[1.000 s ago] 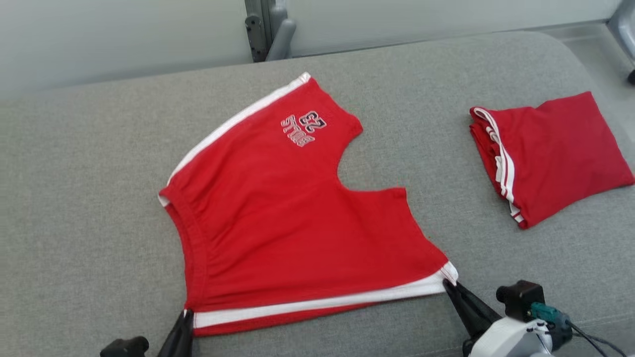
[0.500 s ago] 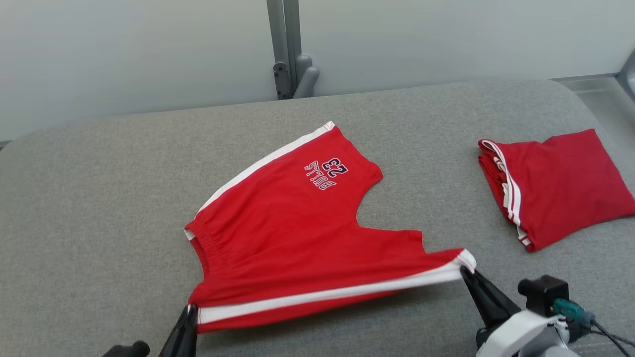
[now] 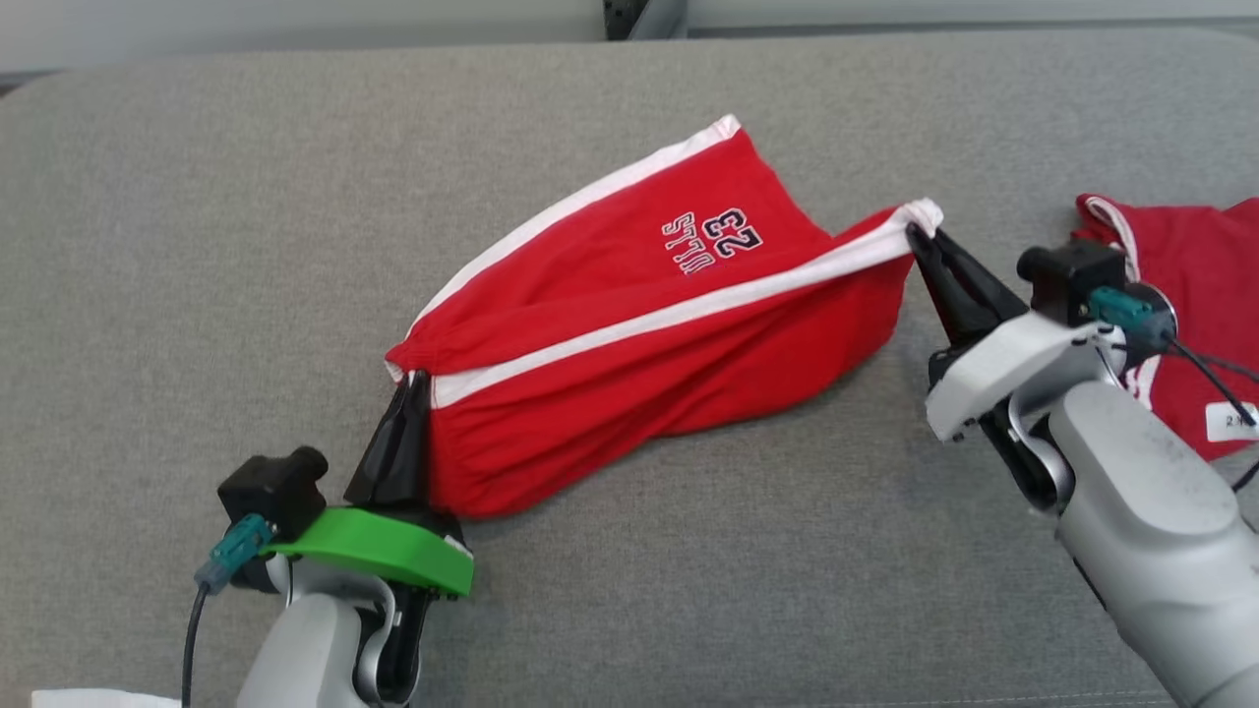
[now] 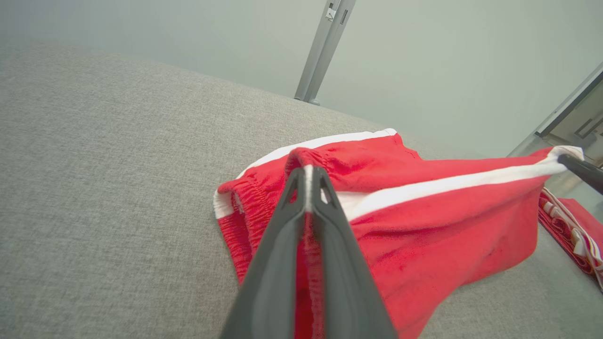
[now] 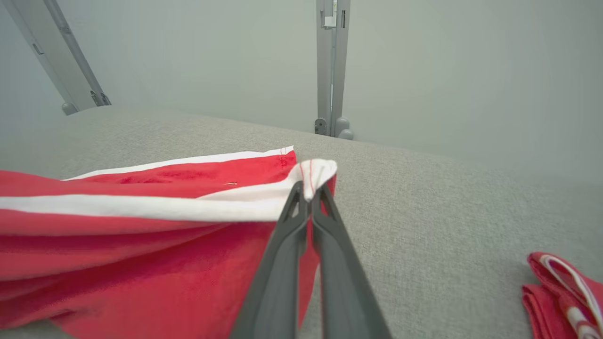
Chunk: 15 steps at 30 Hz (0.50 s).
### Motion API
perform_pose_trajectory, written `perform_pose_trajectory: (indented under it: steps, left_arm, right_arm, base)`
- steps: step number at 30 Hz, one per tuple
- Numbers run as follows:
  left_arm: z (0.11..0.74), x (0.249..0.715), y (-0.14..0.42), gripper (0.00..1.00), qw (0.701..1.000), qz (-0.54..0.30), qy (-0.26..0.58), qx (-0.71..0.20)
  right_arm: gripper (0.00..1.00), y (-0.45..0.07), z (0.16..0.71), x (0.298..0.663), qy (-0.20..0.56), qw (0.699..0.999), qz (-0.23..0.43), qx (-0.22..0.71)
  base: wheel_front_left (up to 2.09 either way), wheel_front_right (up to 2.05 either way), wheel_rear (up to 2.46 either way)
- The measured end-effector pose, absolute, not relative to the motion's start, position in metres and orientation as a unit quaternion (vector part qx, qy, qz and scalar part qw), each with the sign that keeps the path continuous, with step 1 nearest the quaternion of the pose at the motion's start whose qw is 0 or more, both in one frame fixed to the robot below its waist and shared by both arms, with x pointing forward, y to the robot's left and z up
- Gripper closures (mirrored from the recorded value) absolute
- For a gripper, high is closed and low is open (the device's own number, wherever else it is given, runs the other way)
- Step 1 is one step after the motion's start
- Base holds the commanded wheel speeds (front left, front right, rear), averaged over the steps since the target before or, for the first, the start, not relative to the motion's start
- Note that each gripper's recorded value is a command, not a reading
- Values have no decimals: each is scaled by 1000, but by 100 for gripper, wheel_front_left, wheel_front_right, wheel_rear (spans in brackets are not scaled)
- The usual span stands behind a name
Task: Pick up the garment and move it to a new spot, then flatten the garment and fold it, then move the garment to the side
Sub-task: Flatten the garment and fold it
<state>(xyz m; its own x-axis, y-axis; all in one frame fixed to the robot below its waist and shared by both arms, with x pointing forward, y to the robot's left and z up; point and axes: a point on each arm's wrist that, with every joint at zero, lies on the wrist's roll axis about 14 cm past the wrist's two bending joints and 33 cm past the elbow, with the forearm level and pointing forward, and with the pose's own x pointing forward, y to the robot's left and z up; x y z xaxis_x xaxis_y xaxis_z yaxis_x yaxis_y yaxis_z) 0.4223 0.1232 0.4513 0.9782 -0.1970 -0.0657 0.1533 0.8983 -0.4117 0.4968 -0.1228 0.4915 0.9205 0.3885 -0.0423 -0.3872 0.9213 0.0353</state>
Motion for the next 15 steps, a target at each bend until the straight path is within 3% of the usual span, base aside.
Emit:
perform_pose_trajectory:
  steps: [15]
  left_arm:
    - [426,466,151,100,967,-36,61,-246]
  right_arm:
    - [100,-73,445,607,66,965,248,-48]
  base:
    - [0,0,0]
